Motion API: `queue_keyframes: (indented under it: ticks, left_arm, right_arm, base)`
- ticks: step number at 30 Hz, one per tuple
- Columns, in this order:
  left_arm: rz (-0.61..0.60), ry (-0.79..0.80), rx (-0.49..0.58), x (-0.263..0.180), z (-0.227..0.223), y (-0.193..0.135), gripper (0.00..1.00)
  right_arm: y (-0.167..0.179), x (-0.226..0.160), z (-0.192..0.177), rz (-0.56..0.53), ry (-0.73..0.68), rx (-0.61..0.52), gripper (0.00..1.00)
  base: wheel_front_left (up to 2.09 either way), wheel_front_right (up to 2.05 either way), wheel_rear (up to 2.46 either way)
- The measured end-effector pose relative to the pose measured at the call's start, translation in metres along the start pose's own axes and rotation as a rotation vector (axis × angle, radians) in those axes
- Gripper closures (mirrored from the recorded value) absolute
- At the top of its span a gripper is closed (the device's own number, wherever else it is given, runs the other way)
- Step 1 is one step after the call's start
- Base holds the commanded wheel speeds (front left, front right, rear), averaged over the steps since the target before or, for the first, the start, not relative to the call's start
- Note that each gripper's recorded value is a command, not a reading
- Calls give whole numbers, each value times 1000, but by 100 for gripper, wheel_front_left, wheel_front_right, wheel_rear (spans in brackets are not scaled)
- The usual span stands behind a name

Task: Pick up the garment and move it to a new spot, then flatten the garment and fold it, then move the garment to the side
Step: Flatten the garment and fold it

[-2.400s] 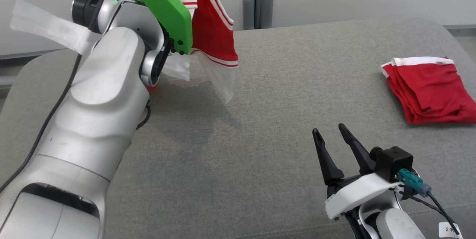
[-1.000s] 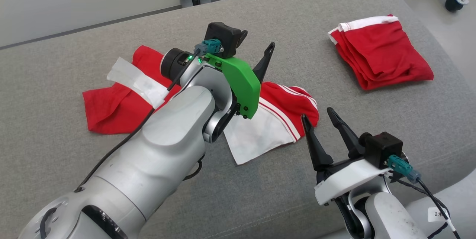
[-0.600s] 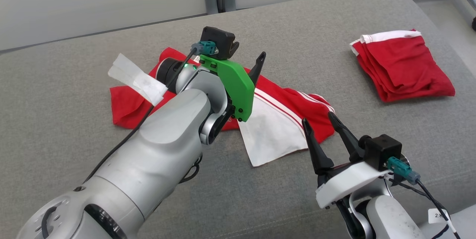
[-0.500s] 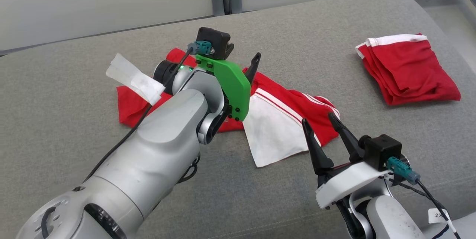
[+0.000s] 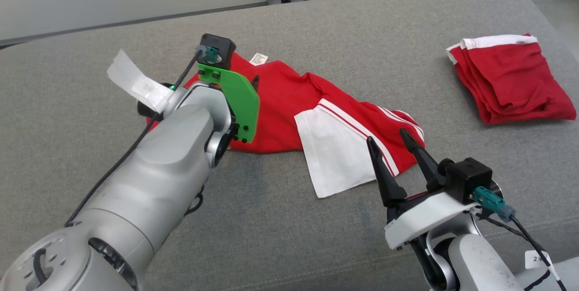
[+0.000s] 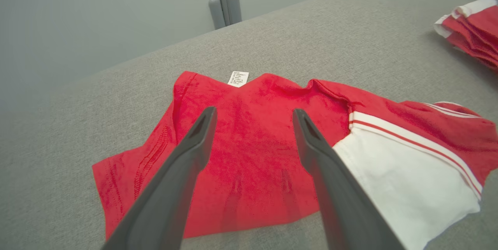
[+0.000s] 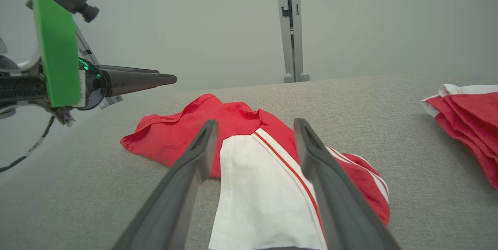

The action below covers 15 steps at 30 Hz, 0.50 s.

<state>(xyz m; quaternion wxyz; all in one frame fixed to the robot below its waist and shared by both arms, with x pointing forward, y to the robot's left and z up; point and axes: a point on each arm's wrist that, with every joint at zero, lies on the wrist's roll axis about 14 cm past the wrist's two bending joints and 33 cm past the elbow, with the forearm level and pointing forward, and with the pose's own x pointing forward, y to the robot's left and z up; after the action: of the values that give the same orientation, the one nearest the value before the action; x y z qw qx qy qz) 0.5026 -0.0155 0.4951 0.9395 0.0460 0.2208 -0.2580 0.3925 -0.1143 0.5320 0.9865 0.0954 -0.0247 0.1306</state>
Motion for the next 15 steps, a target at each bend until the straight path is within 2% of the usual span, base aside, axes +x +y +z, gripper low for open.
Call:
queue_keyframes:
  ticks: [11, 15]
  left_arm:
    - [162, 172, 66, 30, -37, 75, 0]
    - [193, 263, 33, 40, -56, 94, 0]
  right_arm:
    - [-20, 12, -20, -42, 55, -11, 0]
    - [-26, 14, -32, -57, 84, -6, 0]
  base:
    - [0, 0, 0]
    - [0, 0, 0]
